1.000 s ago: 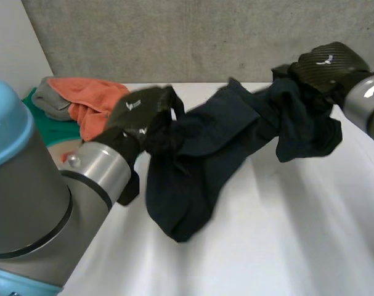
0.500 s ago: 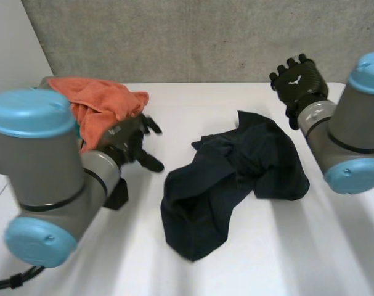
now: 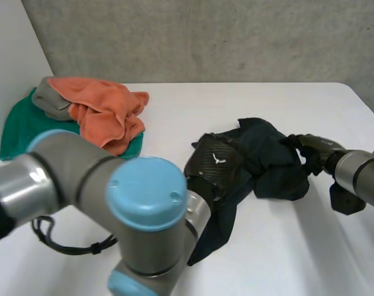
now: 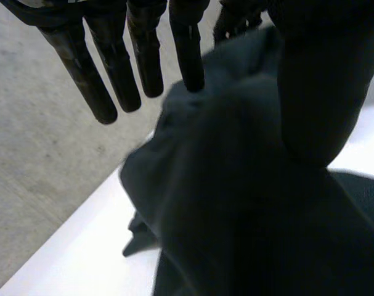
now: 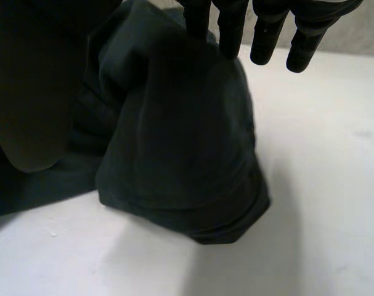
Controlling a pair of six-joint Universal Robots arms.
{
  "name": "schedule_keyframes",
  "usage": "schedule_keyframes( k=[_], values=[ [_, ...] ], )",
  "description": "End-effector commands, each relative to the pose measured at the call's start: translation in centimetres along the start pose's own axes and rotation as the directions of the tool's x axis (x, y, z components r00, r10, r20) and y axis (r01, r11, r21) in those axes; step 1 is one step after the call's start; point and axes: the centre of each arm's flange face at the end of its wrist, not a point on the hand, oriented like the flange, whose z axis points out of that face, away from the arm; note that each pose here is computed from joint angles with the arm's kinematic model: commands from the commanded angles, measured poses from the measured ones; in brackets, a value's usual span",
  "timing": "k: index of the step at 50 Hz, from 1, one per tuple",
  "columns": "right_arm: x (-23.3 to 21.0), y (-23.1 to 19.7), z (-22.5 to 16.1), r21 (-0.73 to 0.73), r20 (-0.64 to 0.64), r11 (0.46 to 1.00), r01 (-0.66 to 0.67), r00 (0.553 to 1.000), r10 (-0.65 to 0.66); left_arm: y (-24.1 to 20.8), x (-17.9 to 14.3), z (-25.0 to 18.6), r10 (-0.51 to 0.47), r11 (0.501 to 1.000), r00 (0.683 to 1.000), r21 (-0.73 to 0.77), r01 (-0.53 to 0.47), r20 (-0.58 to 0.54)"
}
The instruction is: Fold the laundry.
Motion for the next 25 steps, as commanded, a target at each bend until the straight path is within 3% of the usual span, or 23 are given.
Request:
schedule_keyframes(
  k=[1,6,9,13,14,17,18,25],
  values=[
    [0.2,1.8,3.0,-0.013,0.029,0.999,-0.046,0.998,0.047,1.5,0.4,1.3,0.035,0.999,0.999,-0.032,-0.035,0.005],
    [0.7,-0.2,3.7,0.083,0.019,0.996,-0.030,0.999,0.028,1.4,0.0,1.2,0.029,0.999,0.999,-0.032,-0.028,0.020],
    [0.8,-1.5,3.9,0.149,0.011,0.989,0.010,1.000,-0.012,-0.2,-2.0,0.7,0.013,1.000,0.995,-0.013,-0.012,0.098],
    [0.8,-4.9,2.3,0.270,-0.045,0.942,0.199,0.980,-0.194,-3.8,-5.3,-1.3,-0.032,0.998,0.979,0.059,0.021,0.203],
    [0.7,-6.4,1.2,0.310,-0.090,0.901,0.304,0.953,-0.291,-4.6,-5.9,-1.9,-0.051,0.996,0.975,0.082,0.034,0.214],
    [0.6,-8.6,-0.7,0.345,-0.184,0.819,0.459,0.889,-0.420,-7.3,-7.8,-4.1,-0.145,0.980,0.959,0.172,0.105,0.242],
    [0.3,-9.5,-1.6,0.354,-0.234,0.771,0.530,0.848,-0.475,-8.5,-8.9,-5.2,-0.199,0.965,0.947,0.217,0.145,0.252],
    [-1.0,-13.5,-5.5,0.421,-0.373,0.597,0.683,0.730,-0.572,-10.2,-12.8,-8.2,-0.382,0.901,0.879,0.329,0.284,0.285]
  ],
)
